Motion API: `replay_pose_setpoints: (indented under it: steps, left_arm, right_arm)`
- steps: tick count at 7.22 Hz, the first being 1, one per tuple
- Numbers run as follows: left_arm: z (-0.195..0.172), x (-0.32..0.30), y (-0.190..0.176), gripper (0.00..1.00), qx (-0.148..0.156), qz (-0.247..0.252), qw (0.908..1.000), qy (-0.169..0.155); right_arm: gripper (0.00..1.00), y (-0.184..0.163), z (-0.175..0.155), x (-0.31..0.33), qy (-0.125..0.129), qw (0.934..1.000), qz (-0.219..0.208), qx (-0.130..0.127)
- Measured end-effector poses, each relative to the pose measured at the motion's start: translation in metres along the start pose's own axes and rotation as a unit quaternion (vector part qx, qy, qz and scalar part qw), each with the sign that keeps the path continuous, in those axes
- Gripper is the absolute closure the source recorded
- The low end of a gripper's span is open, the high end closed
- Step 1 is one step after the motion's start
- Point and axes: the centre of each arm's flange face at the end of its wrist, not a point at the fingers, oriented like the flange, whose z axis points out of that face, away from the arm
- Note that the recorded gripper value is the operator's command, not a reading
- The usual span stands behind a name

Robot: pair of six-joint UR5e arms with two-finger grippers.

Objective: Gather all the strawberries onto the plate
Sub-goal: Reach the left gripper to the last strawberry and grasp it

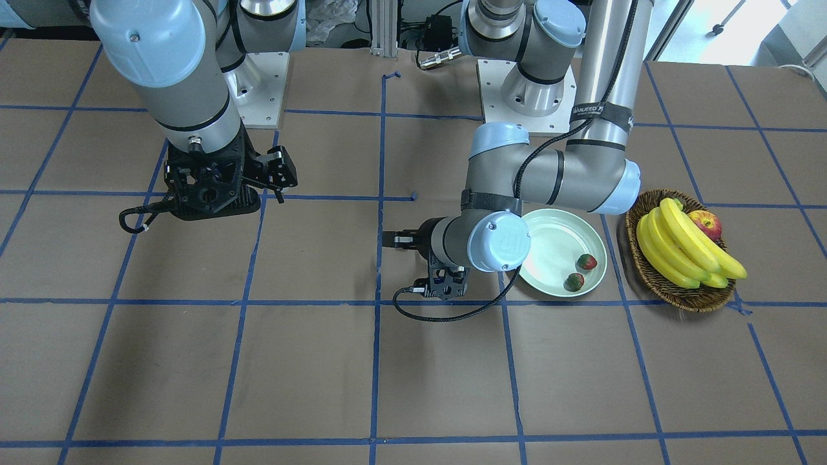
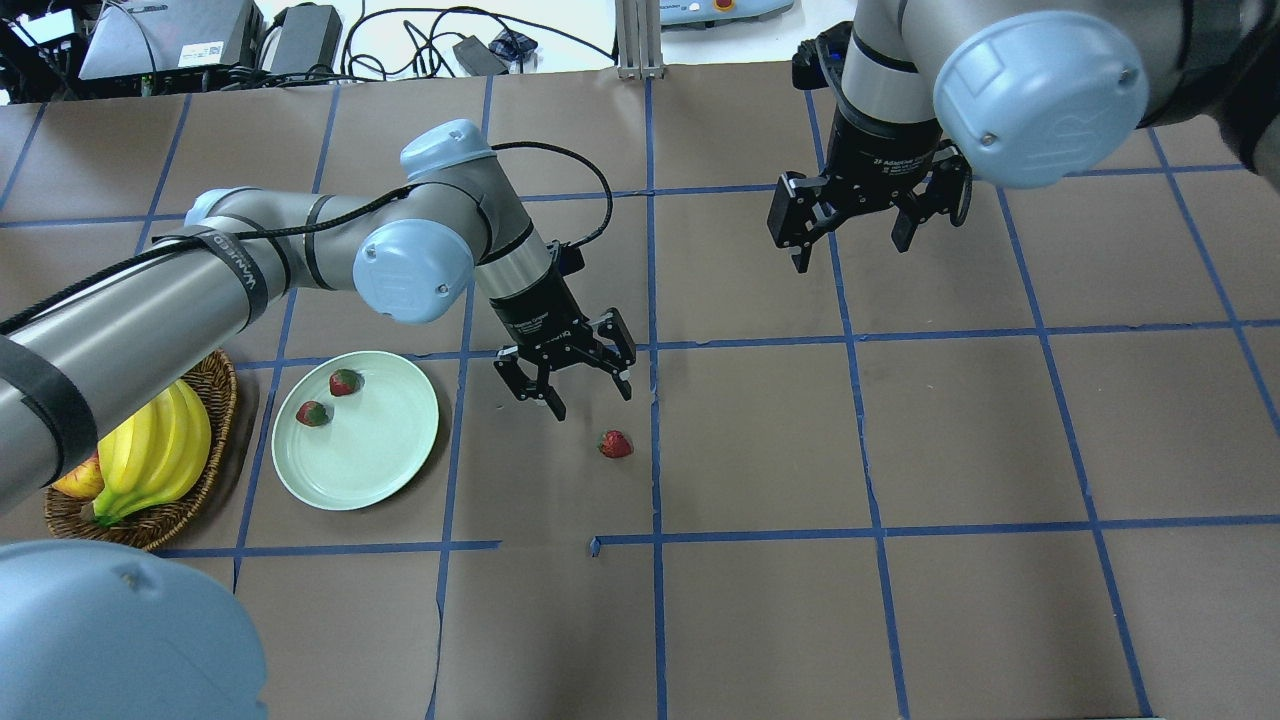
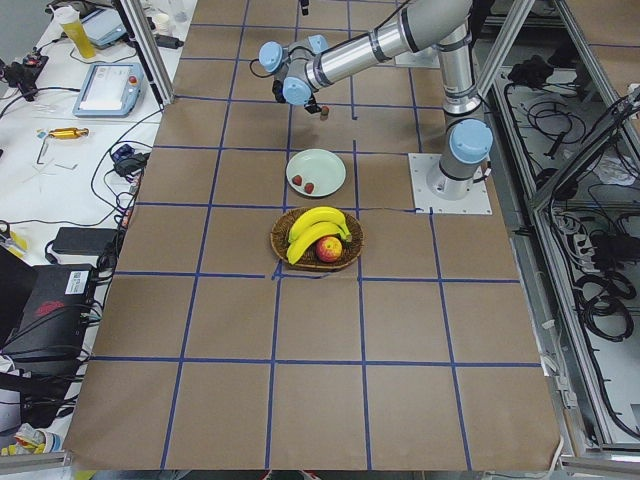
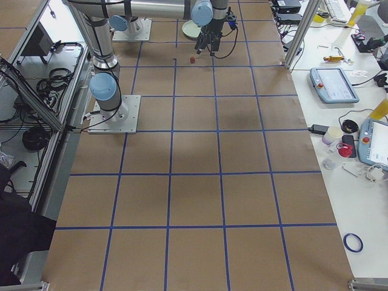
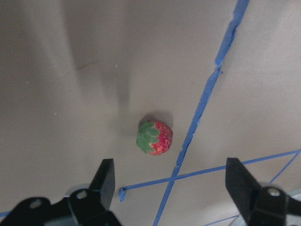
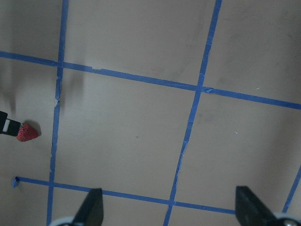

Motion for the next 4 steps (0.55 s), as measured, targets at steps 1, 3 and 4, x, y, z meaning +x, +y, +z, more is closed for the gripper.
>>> replay_pose_setpoints:
  steps: [1, 3, 4]
  left_arm:
    - [0.011, 0.000, -0.004, 0.34, -0.008, -0.001, 1.0000, -0.003]
    - [0.024, 0.000, -0.008, 0.69, -0.019, -0.001, 0.9998, -0.009]
    - [0.028, 0.000, -0.010, 1.00, -0.022, -0.001, 0.9997, -0.011]
  right_arm:
    - [0.00, 0.000, 0.001, 0.000, 0.000, 1.0000, 0.000, -0.001]
    - [0.00, 0.001, 0.003, -0.001, 0.000, 1.0000, -0.001, -0.004]
    - [0.00, 0.001, 0.004, -0.001, 0.000, 1.0000, -0.001, -0.004]
